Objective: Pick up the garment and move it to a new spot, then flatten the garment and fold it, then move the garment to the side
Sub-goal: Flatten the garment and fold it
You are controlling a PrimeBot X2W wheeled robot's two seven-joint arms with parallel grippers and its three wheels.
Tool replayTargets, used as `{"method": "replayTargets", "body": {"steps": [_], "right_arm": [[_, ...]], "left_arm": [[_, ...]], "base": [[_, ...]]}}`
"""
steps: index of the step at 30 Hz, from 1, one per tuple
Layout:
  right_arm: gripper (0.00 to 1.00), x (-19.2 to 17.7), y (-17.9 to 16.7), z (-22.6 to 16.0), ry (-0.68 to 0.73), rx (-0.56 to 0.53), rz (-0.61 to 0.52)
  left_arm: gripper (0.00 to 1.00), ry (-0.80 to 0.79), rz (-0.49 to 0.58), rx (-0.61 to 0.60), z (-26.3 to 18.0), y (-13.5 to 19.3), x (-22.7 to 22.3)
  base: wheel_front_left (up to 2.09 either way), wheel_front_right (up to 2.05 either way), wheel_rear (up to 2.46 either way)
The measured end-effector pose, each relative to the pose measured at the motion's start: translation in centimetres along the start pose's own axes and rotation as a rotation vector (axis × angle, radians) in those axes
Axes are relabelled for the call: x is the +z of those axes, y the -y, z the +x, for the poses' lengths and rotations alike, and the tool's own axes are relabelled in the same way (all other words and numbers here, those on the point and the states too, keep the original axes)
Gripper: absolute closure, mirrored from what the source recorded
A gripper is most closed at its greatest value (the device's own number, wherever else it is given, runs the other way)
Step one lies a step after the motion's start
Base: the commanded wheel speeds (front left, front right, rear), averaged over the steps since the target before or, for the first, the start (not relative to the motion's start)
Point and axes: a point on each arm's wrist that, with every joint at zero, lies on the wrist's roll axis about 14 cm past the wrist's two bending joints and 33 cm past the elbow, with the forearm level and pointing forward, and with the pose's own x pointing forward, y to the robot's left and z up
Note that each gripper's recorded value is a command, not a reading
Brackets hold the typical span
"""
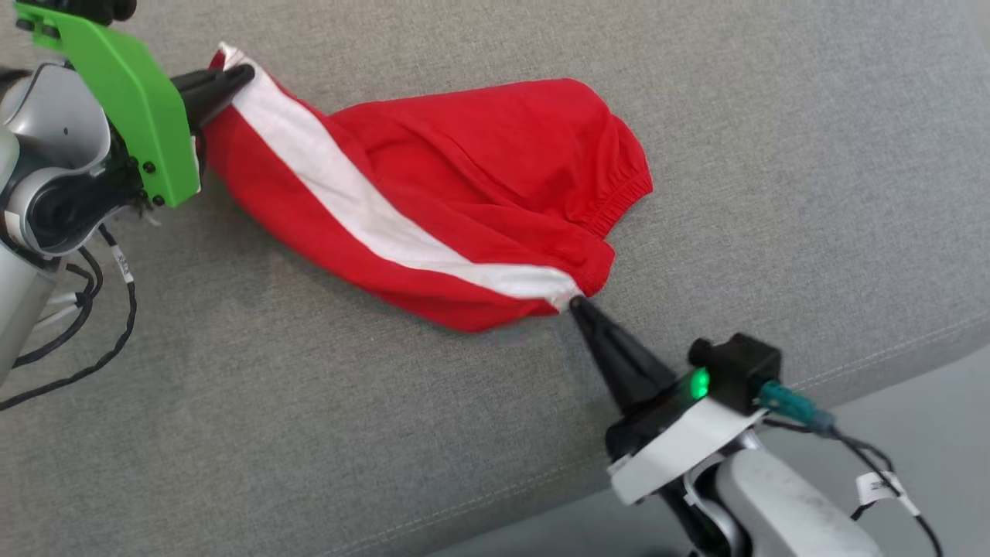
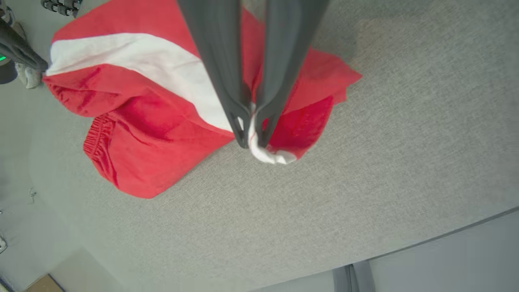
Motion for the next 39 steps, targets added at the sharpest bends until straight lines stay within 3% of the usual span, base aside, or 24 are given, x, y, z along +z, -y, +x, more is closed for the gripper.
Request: {"method": "replayTargets", "body": {"steps": [7,14,15,16,17,30,39], "right_arm": [[1.0,6.3,1.0,-0.7,0.165,0.006,-0.073],[1.0,10.9,0.6,-1.7,0.285,0.02,-0.087],[0.95,11.3,0.6,-1.8,0.299,0.013,-0.08],[0.27,11.6,0.6,-2.0,0.314,0.005,-0.075],[0.0,11.7,0.6,-2.1,0.324,-0.001,-0.072],[0.0,9.6,3.1,-4.4,0.315,-0.194,-0.133],[0.0,8.0,3.0,-4.6,0.27,-0.218,-0.167]], "left_arm": [[1.0,0.178,0.055,-0.058,-2.9,3.4,4.7],[1.0,0.21,0.081,-0.061,-5.6,5.3,5.2],[1.0,0.213,0.069,-0.064,-5.9,5.4,5.2],[1.0,0.21,0.069,-0.06,-6.0,5.5,5.0],[1.0,0.209,0.069,-0.054,-6.1,5.4,4.8],[1.0,0.157,0.028,-0.068,-4.5,5.0,3.3],[1.0,0.139,0.008,-0.071,-3.8,4.7,2.3]], "base": [[0.0,0.0,0.0],[0.0,0.0,0.0],[0.0,0.0,0.0],[0.0,0.0,0.0],[0.0,0.0,0.0],[0.0,0.0,0.0],[0.0,0.0,0.0]]}}
